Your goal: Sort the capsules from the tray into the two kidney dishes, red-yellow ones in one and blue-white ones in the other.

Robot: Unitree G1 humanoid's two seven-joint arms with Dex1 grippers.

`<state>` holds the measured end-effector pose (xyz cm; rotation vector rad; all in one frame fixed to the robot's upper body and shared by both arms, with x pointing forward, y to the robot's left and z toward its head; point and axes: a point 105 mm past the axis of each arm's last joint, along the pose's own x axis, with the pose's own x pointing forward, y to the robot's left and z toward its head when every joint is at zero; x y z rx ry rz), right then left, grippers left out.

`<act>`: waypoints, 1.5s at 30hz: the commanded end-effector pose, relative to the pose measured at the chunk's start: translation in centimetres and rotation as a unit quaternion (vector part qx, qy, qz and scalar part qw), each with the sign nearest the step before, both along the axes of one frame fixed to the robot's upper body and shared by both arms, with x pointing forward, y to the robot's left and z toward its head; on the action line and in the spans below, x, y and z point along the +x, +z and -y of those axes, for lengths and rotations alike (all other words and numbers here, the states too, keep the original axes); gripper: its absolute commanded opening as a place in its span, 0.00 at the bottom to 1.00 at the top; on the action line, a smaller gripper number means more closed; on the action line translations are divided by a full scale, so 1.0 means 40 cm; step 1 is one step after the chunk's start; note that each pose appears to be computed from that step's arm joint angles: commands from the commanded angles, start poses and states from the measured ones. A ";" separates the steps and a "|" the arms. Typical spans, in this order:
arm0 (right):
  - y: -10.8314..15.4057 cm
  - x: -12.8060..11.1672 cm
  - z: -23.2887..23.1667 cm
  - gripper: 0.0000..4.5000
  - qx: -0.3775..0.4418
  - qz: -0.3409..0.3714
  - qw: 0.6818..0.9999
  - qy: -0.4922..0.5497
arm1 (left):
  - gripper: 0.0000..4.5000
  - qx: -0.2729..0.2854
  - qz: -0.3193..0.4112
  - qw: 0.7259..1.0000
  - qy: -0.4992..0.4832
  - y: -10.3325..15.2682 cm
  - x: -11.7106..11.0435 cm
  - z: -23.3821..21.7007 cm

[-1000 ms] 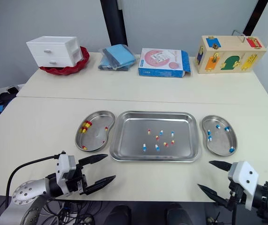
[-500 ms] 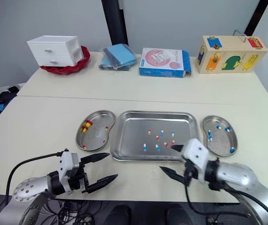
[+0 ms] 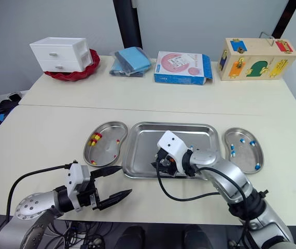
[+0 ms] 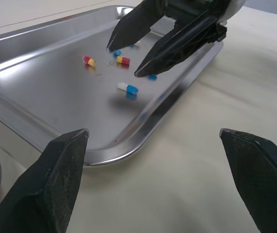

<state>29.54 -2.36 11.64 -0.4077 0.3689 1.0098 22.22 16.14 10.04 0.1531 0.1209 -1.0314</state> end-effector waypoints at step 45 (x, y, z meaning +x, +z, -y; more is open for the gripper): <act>0.113 -0.070 0.186 0.00 0.066 0.067 0.996 -0.009 | 1.00 -0.055 0.074 0.993 -0.076 0.033 -0.007 0.018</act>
